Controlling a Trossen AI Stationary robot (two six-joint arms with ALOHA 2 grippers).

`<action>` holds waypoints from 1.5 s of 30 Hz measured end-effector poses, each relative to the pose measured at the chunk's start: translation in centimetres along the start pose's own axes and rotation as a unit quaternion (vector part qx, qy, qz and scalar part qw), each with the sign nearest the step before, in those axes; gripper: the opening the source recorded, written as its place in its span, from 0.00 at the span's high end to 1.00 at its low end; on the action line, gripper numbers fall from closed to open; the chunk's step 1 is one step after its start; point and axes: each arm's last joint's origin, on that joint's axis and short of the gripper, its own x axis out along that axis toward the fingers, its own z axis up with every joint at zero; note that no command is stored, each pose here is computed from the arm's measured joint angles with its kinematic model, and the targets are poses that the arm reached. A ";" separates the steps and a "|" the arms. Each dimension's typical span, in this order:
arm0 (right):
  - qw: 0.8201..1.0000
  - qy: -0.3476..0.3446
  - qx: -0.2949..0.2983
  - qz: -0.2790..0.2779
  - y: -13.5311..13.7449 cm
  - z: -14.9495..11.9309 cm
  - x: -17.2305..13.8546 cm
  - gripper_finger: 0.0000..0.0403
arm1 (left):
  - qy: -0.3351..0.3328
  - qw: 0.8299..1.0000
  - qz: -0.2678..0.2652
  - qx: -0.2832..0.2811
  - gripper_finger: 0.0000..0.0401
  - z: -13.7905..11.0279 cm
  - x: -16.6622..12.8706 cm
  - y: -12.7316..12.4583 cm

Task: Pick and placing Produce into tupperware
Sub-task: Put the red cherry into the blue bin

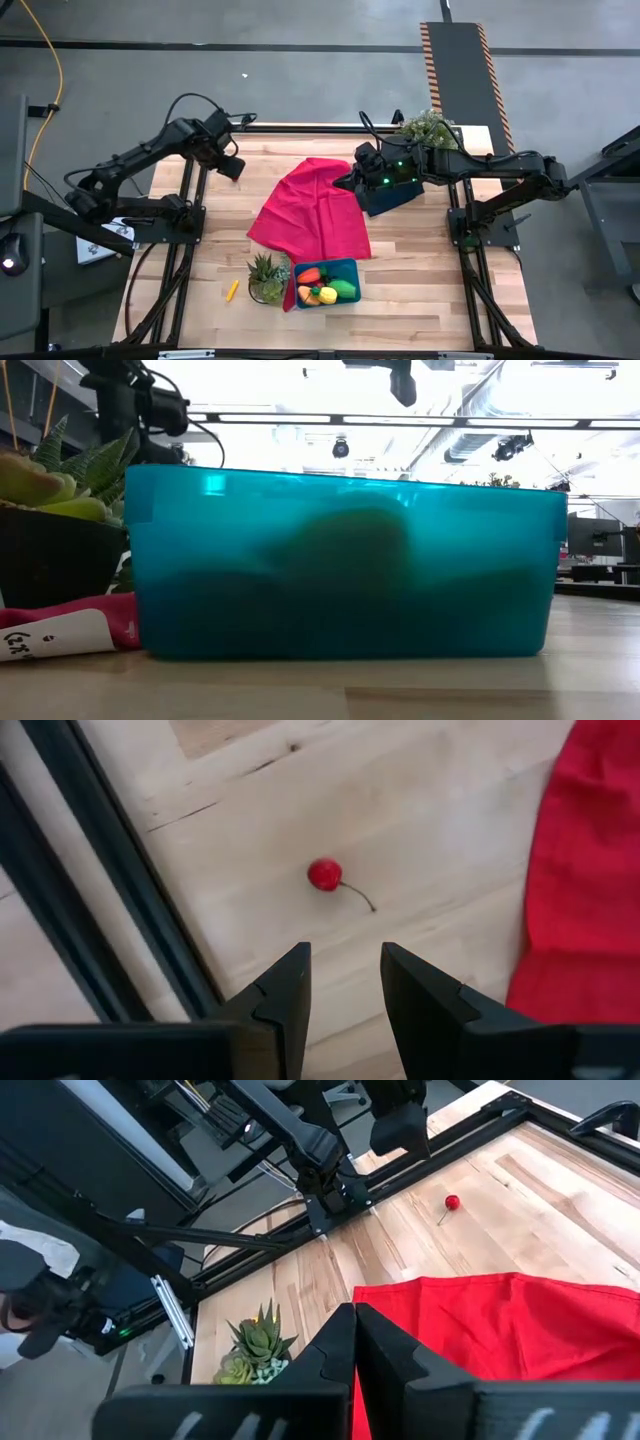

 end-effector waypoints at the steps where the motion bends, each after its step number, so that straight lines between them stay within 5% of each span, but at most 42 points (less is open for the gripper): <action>1: 1.000 0.000 0.000 0.000 0.0 0.0 0.0 1.00 | 0.000 1.000 -0.001 -0.002 0.72 0.0 0.3 0.0; 27: 1.000 -0.003 0.012 -0.001 0.0 0.0 0.0 1.00 | 0.055 0.991 0.022 -0.119 0.72 1.2 5.1 -0.5; 45: 0.999 0.000 -0.044 0.005 0.1 0.0 0.0 1.00 | 0.069 0.960 0.028 -0.271 0.72 2.0 6.7 -0.9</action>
